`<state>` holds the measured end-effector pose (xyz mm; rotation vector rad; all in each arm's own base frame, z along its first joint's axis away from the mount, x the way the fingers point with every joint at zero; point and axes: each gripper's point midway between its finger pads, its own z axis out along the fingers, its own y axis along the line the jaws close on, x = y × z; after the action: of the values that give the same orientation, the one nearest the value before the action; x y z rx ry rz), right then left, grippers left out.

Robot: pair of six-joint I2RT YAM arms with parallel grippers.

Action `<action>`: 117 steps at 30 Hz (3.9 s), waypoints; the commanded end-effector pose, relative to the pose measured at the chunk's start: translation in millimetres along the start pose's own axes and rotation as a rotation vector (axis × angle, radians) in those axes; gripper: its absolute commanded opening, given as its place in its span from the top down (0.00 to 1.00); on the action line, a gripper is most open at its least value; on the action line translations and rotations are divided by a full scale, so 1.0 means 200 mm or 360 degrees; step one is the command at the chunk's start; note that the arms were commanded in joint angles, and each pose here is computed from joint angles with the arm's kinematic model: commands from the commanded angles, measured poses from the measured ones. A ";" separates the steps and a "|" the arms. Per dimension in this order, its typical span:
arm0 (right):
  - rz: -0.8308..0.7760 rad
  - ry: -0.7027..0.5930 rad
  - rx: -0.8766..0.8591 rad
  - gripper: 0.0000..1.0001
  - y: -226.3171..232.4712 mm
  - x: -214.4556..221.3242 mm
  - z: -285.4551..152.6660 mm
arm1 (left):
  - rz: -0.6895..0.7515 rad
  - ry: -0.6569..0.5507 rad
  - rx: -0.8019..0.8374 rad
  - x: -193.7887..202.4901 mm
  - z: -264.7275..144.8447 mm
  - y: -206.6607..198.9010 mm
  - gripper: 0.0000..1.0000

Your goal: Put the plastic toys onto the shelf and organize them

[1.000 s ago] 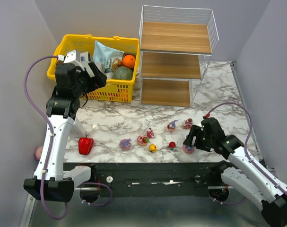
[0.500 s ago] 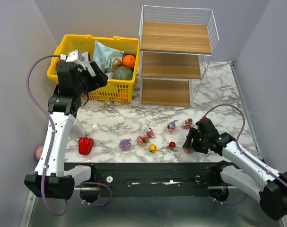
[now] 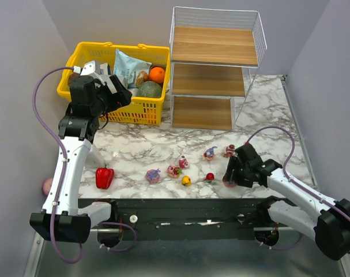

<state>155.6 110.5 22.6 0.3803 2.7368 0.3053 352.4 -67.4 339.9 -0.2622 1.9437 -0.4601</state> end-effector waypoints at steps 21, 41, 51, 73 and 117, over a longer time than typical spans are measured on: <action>-0.0068 -0.0322 -0.0075 0.73 0.18 -0.33 -0.19 | 0.0002 -0.0027 0.0067 -0.02 -0.03 -0.04 0.01; -0.0205 -0.1135 -0.0156 0.70 0.72 -1.27 -0.81 | -0.0059 0.0004 0.0159 -0.02 -0.04 -0.10 0.01; -0.0224 -0.1360 -0.0053 0.69 0.81 -1.53 -0.83 | -0.0069 -0.0002 0.0173 -0.02 -0.05 -0.11 0.01; -0.0266 -0.1498 0.0033 0.58 0.82 -1.71 -0.73 | -0.0063 0.0010 0.0156 -0.01 -0.04 -0.10 0.01; -0.0246 -0.1305 0.0156 0.18 0.71 -1.62 -0.54 | -0.0057 0.0006 0.0131 0.03 -0.07 -0.07 0.01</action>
<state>448.6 141.1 292.8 0.2322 1.8403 0.0311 342.3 -81.0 340.3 -0.2562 1.9472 -0.5622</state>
